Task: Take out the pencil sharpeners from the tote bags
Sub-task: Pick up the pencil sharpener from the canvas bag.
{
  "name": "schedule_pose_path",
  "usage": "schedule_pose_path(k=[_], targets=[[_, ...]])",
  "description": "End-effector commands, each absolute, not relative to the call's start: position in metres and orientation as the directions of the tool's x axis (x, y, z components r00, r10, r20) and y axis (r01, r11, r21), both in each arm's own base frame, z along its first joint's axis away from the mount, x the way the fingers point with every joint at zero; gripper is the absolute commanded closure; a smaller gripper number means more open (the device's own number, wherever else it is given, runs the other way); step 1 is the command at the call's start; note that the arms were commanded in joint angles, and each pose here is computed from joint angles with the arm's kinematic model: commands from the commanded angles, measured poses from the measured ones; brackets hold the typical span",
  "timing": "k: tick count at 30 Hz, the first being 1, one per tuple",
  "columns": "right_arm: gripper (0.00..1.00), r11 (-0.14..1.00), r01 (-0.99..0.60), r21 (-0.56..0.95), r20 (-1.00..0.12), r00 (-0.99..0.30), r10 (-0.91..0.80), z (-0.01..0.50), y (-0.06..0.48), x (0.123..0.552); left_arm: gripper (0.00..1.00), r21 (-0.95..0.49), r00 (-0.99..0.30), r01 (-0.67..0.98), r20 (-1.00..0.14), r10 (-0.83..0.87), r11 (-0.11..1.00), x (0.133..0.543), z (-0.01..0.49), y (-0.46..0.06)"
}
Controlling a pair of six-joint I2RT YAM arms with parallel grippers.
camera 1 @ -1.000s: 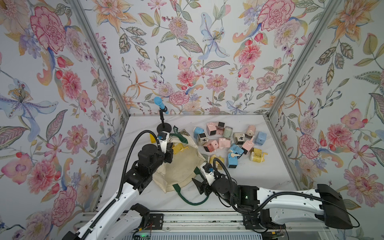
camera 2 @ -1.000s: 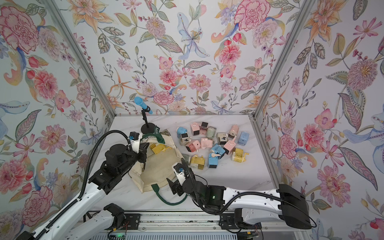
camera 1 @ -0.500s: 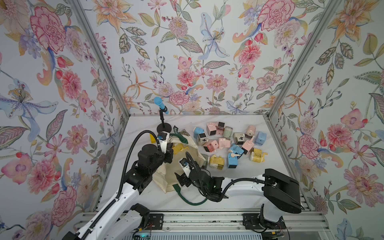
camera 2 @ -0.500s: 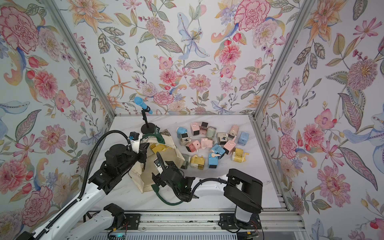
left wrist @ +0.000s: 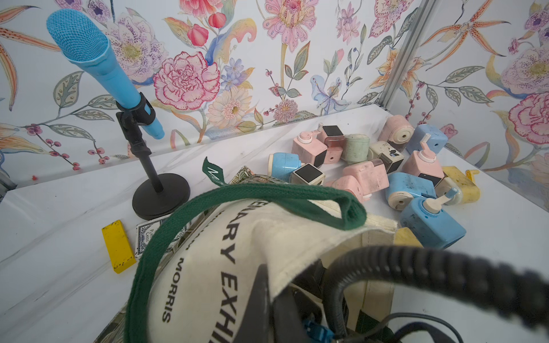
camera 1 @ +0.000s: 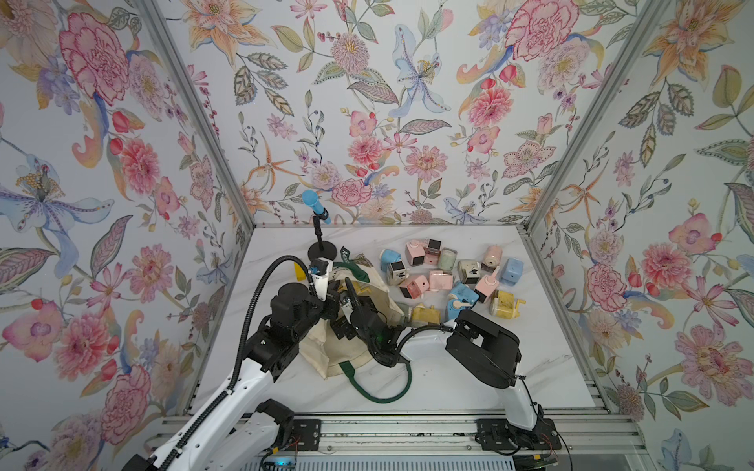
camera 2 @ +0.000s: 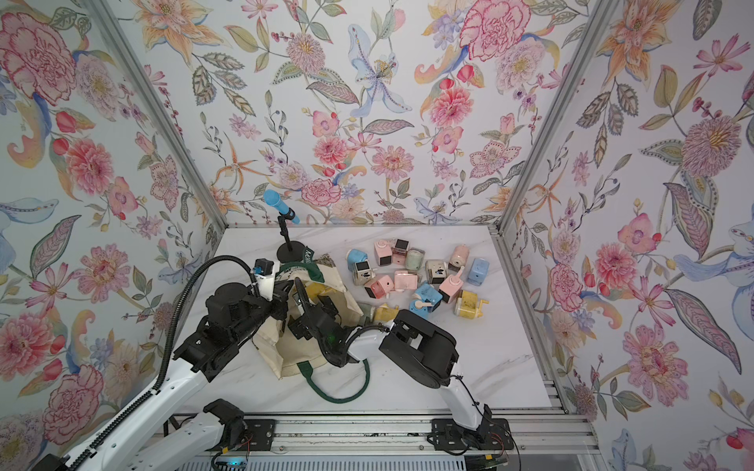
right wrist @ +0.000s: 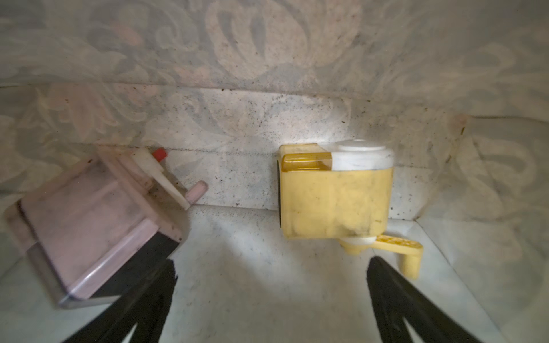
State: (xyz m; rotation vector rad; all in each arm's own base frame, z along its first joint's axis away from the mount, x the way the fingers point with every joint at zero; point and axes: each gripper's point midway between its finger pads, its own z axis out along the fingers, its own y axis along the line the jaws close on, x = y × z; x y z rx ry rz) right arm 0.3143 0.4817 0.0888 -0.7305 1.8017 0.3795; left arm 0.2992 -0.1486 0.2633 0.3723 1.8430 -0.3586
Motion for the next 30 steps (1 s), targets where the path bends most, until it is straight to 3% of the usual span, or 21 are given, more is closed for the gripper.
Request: schedule_pose_path(k=[1,18,30], targets=[[0.00,0.787,-0.607,-0.114,-0.950,-0.164,-0.264,0.099,0.487,0.334,1.00,-0.080,-0.245,0.431,-0.969,0.032,0.899,0.299,0.283,-0.148],[0.00,0.766,-0.642,-0.028,-0.899,-0.320,-0.300,0.055,0.493,0.387,1.00,-0.082,-0.246,0.435,-0.969,0.030,0.897,0.298,0.283,-0.148],[0.15,0.694,-0.719,0.020,-0.858,-0.369,-0.357,0.034,0.516,0.386,1.00,-0.085,-0.250,0.437,-0.968,0.031,0.895,0.299,0.282,-0.149]])
